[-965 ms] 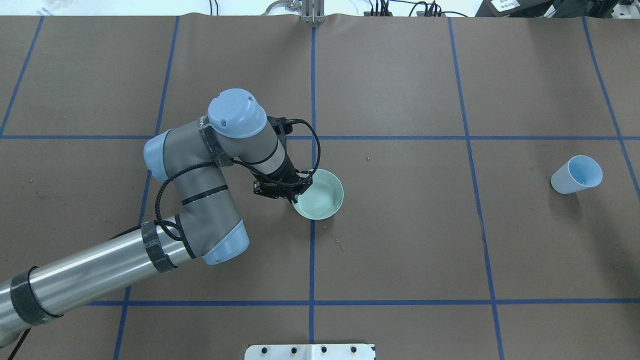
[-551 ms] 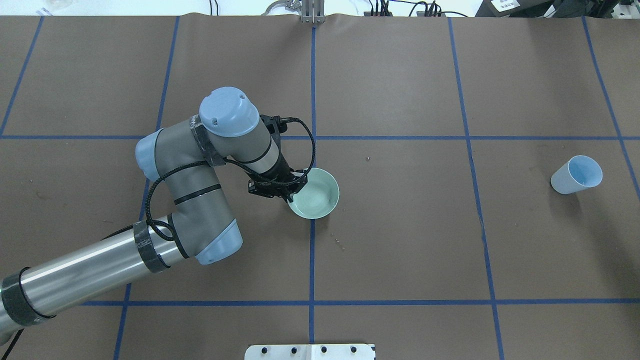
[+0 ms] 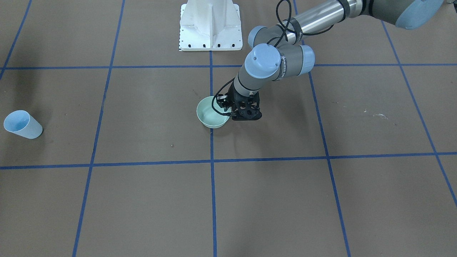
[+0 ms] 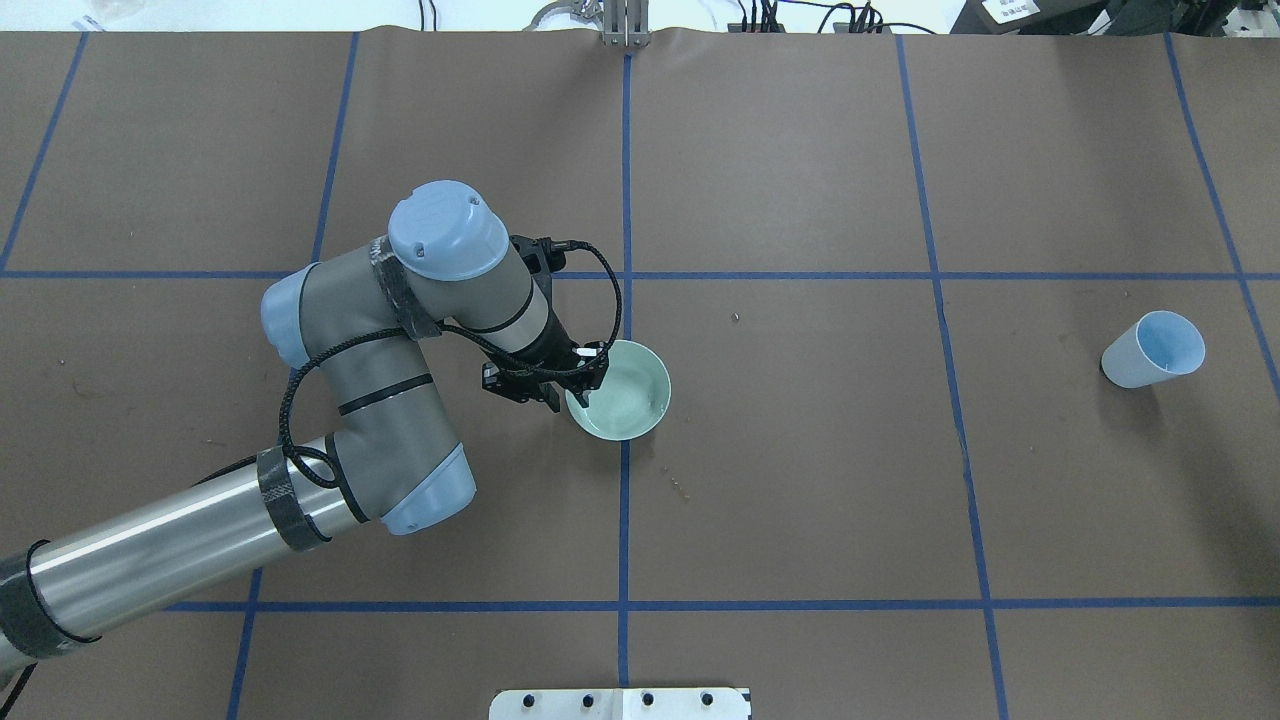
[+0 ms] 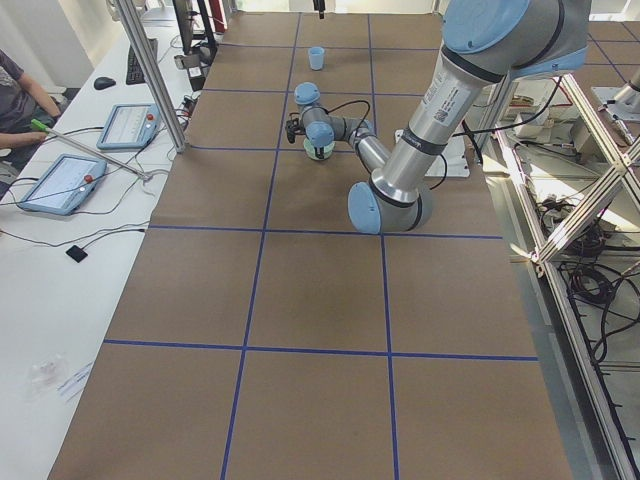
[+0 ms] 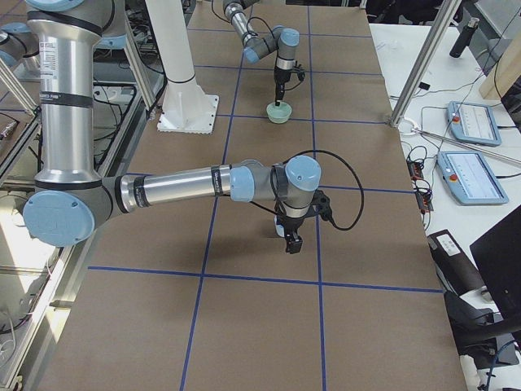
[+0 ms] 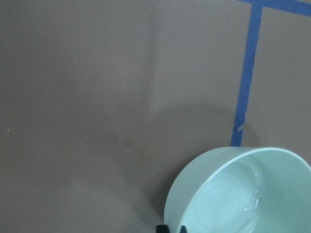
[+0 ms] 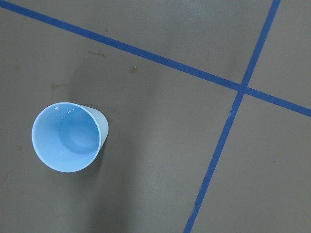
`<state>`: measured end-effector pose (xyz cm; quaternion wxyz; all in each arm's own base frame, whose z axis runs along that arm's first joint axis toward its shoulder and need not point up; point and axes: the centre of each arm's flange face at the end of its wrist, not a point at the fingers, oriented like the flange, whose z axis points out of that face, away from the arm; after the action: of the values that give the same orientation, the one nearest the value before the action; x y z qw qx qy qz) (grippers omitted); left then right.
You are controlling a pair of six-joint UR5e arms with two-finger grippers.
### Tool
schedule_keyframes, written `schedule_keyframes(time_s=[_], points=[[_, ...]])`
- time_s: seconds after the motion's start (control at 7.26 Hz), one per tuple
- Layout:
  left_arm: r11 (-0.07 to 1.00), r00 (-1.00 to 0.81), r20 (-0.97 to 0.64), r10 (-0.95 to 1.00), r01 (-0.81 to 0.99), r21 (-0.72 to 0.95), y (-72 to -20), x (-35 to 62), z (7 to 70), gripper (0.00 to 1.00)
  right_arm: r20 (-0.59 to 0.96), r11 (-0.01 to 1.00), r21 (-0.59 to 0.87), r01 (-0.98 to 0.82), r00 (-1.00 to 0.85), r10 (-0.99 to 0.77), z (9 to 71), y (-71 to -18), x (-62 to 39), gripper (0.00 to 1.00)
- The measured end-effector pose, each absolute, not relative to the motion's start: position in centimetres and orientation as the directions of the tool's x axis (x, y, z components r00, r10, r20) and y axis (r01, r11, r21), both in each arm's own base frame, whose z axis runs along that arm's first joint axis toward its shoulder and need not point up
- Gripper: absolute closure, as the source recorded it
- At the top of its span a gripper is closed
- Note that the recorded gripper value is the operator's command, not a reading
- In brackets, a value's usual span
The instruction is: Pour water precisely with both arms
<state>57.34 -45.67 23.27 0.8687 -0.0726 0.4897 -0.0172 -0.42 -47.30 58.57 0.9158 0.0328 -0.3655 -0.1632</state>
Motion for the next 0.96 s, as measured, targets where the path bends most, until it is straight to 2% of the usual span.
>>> schedule_keyframes(time_s=[0.41,0.69,0.96], points=[[0.991,0.486,-0.868,-0.101,-0.026,-0.13,-46.5,54.4,21.2,0.36,0.66,0.944,0.181,0.275,0.677,-0.324,58.5,-47.3,-0.5,0.0],[0.988,0.475,-0.87,-0.136,-0.004,-0.156,-47.7,48.4,20.0,0.34,0.67,0.94,0.201,0.275,0.662,-0.337,57.8,-47.4,-0.9,0.0],[0.99,0.468,-0.873,-0.136,0.024,-0.141,-46.8,41.6,22.5,0.34,0.656,0.92,0.277,0.278,0.645,-0.392,58.0,-46.4,-2.0,0.01]])
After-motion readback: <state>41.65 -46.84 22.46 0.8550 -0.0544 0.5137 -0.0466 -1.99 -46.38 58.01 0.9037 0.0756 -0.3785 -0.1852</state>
